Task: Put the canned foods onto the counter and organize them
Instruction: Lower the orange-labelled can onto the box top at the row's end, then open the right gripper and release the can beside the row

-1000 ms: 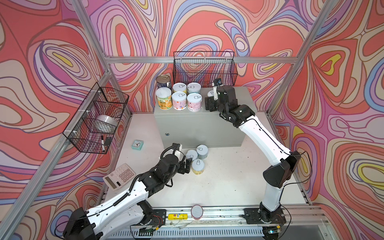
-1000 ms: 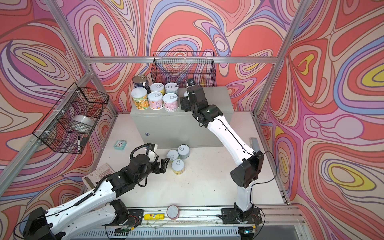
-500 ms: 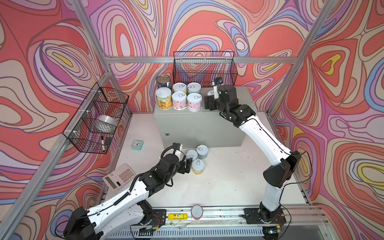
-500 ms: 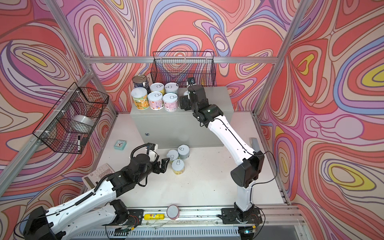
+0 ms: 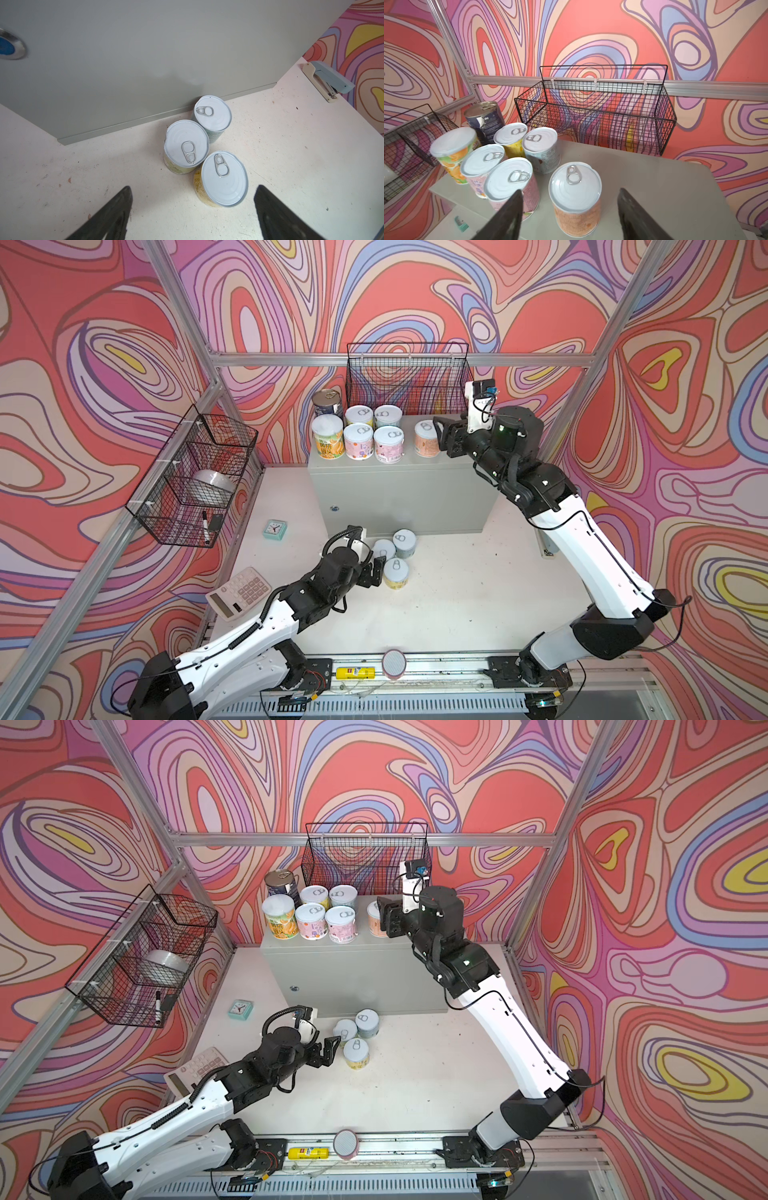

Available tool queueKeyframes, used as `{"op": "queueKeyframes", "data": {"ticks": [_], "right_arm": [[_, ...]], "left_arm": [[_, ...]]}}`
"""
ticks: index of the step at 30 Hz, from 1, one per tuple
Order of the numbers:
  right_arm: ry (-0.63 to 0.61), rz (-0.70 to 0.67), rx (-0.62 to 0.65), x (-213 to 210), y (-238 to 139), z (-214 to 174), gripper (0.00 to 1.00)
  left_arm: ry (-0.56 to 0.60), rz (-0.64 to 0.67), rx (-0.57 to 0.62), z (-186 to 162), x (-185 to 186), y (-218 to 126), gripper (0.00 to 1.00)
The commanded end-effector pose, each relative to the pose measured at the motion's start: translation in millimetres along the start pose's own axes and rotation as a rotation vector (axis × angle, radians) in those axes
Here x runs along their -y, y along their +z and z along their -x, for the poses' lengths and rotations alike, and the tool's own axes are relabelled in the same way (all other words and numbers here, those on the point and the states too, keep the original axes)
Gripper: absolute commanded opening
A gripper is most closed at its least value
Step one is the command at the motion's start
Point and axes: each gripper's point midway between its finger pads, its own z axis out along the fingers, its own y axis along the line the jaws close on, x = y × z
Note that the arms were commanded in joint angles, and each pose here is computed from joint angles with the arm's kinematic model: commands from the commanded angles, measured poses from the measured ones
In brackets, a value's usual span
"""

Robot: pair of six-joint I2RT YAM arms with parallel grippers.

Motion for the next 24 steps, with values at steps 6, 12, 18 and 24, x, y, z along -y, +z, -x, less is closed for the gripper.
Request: {"op": "queueKeyframes", "data": {"ticks": [6,12,18,24], "right_arm": [[-0.032,0.048,-0.111,-1,-1,-47,0.28],[-0.009,0.06,-0.157,3,12,-70,0.38],[0.022,0.076,-0.194,12,29,-91,0.38],[0.064,0.12,-0.204,17,44,-102,0.36]], "left_arm": [[-0.009,-0.03,0.035,14,9,0,0.93],[-0.017,-0.033,0.031,12,9,1,0.93],[-0.021,-0.023,0.038,11,6,-2,0.93],[-0.018,-0.015,0.034,9,4,-1,0.93]]}}
